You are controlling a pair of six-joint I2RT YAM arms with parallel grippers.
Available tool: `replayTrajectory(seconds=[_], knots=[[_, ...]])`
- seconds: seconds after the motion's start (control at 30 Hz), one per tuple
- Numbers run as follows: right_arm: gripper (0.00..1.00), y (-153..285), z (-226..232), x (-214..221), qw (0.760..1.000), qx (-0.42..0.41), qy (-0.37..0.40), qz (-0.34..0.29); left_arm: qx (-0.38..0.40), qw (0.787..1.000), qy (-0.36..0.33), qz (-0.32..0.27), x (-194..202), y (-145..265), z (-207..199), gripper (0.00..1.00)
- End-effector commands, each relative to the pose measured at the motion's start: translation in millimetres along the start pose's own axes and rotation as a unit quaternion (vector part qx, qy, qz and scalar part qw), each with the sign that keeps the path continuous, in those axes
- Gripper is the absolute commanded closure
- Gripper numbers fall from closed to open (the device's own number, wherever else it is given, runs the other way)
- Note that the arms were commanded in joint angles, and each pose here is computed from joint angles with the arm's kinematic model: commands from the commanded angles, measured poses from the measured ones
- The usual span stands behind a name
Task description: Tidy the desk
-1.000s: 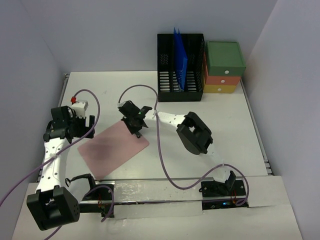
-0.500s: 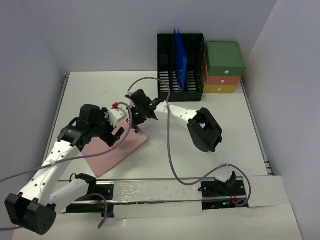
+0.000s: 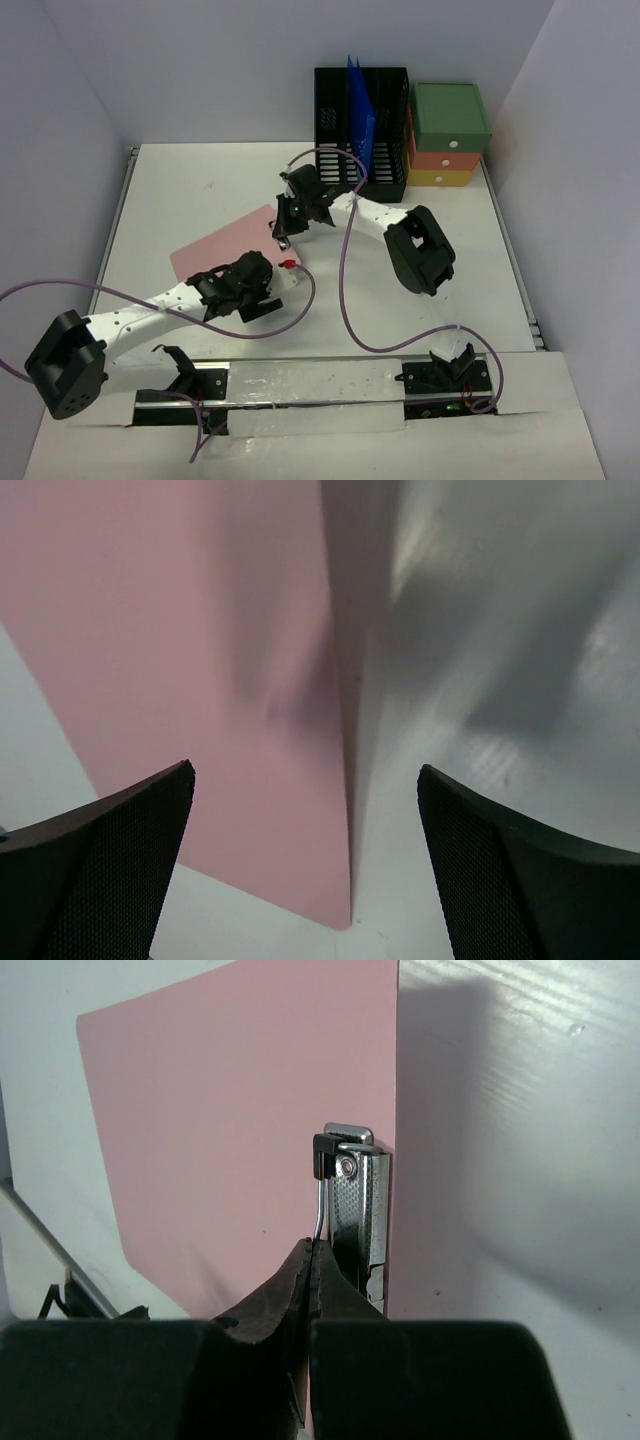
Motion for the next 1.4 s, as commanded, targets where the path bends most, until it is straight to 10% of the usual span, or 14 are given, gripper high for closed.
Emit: replayTrajectory(seconds=[0.0, 0.6, 0.7, 0.9, 1.07, 1.27, 1.37], knots=[[1.0, 11.7, 17.2, -8.6, 0.999, -0.047, -0.004, -0.015, -0.11, 0.993, 0.022, -0.034, -24.4, -8.4, 15.8, 0.01], [1.0, 16.5, 17.8, -5.0, 0.997, -0.068, -0.023, -0.011, -0.219, 0.973, -0.073, 0.025, -14.1, -49.1, -6.6, 0.12], [1.0, 18.4, 18.5, -3.6, 0.997, -0.069, -0.017, -0.008, -0.221, 0.972, -0.076, 0.034, -13.5, -54.0, -7.9, 0.27], [1.0, 23.7, 24.7, -5.8, 0.996, -0.088, -0.004, -0.003, -0.201, 0.977, -0.065, 0.032, -20.2, -50.4, -9.0, 0.98], [0.99, 41.6, 38.0, -13.9, 0.994, -0.105, 0.029, -0.014, -0.213, 0.976, -0.041, 0.01, -28.3, -33.9, 1.6, 1.0], [0.47, 104.1, 53.8, -43.7, 0.988, -0.118, 0.06, -0.081, -0.213, 0.975, 0.051, -0.038, -28.5, 1.4, 54.0, 1.0], [0.43, 137.5, 62.7, -59.4, 0.982, -0.101, 0.075, -0.139, -0.213, 0.968, 0.116, -0.062, -31.5, 18.0, 84.7, 1.0]])
Point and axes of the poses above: each gripper's point midway between its finger pads, its own y axis back along the fingers, its own z axis along the line the jaws close on, x = y × z, the point moved 8 cm from there along y, back along the fingers, and after that the axes turned 6 degrees about -y, right-handed, at the moved point
